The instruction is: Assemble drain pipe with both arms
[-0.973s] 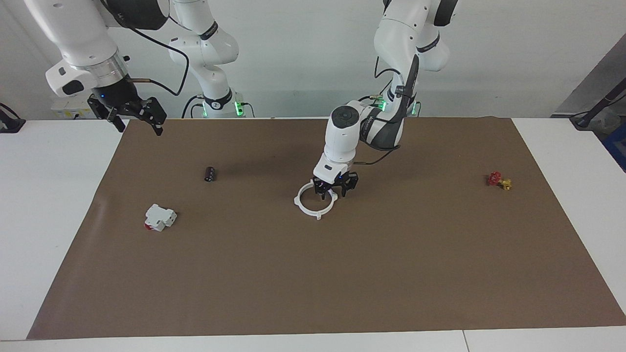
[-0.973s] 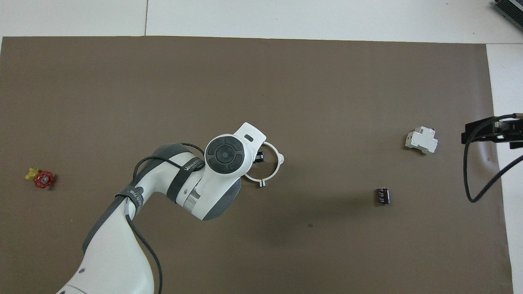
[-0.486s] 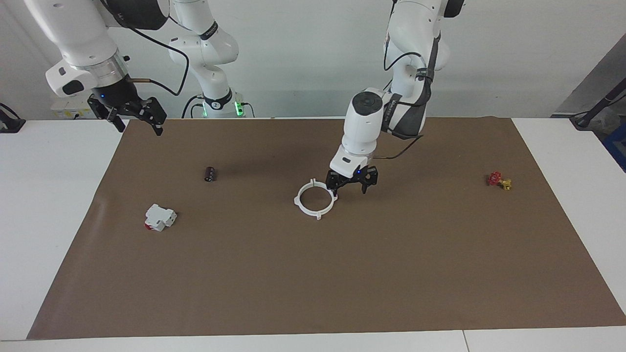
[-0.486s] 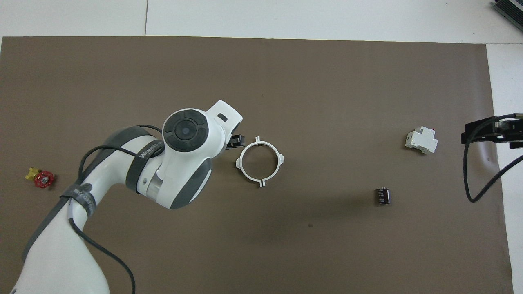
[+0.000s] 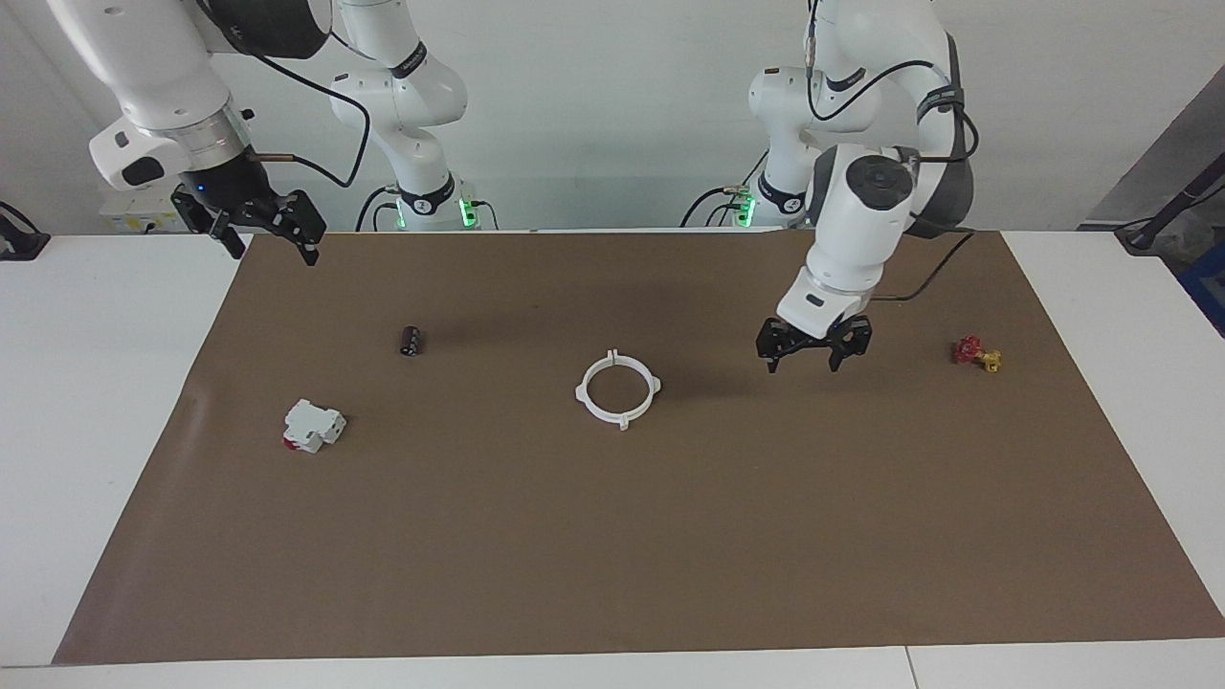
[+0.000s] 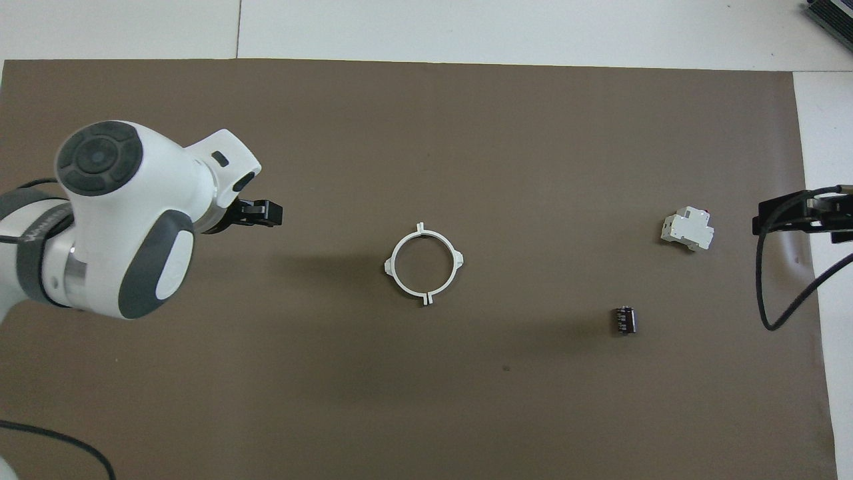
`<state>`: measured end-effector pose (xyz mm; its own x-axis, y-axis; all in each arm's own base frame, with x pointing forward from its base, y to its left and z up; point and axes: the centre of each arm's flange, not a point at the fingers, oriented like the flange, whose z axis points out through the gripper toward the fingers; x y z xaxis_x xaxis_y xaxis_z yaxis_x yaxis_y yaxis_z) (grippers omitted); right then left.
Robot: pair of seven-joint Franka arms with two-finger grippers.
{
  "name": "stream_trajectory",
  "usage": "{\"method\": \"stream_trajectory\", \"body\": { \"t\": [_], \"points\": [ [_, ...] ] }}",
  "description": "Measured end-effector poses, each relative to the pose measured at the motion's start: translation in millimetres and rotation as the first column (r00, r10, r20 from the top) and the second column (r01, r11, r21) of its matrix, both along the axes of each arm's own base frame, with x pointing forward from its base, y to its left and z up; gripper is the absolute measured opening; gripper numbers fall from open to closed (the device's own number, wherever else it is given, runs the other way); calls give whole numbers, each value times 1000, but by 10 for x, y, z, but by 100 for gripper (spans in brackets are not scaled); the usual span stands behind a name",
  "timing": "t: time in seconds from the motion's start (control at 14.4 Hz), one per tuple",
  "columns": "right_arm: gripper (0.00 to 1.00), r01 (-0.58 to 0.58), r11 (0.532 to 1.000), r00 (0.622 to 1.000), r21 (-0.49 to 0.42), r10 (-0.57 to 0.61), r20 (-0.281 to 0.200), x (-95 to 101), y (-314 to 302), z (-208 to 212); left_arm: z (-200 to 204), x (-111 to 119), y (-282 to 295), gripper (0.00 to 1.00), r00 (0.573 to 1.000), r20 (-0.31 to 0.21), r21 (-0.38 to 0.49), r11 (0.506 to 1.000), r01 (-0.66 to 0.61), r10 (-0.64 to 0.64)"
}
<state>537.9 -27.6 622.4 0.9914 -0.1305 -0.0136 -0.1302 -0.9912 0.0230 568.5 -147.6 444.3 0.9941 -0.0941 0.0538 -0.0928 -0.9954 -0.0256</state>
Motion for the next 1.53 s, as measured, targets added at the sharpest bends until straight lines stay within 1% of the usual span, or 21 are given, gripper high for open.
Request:
{"method": "stream_trajectory", "body": {
  "t": [0.35, 0.56, 0.9, 1.04, 1.18, 1.32, 1.53],
  "points": [
    [100, 0, 1000, 1000, 0, 0, 0, 0, 0, 0, 248, 101, 1029, 100, 999, 18, 11, 1000, 27, -27],
    [100, 0, 1000, 1000, 0, 0, 0, 0, 0, 0, 597, 81, 1398, 100, 999, 19, 18, 999, 35, -35],
    [100, 0, 1000, 1000, 0, 0, 0, 0, 0, 0, 1634, -19, 1672, 100, 999, 11, 25, 999, 43, -43],
    [100, 0, 1000, 1000, 0, 0, 0, 0, 0, 0, 1938, -99, 1707, 100, 999, -3, 24, 999, 43, -43],
    [100, 0, 1000, 1000, 0, 0, 0, 0, 0, 0, 2034, -164, 1699, 100, 999, -33, 5, 999, 42, -41],
    [100, 0, 1000, 1000, 0, 0, 0, 0, 0, 0, 2067, -217, 1725, 100, 998, -45, -24, 999, 32, -33],
    [100, 0, 1000, 1000, 0, 0, 0, 0, 0, 0, 2088, -335, 1739, 100, 998, -57, -32, 999, 27, -29]
  ]
}}
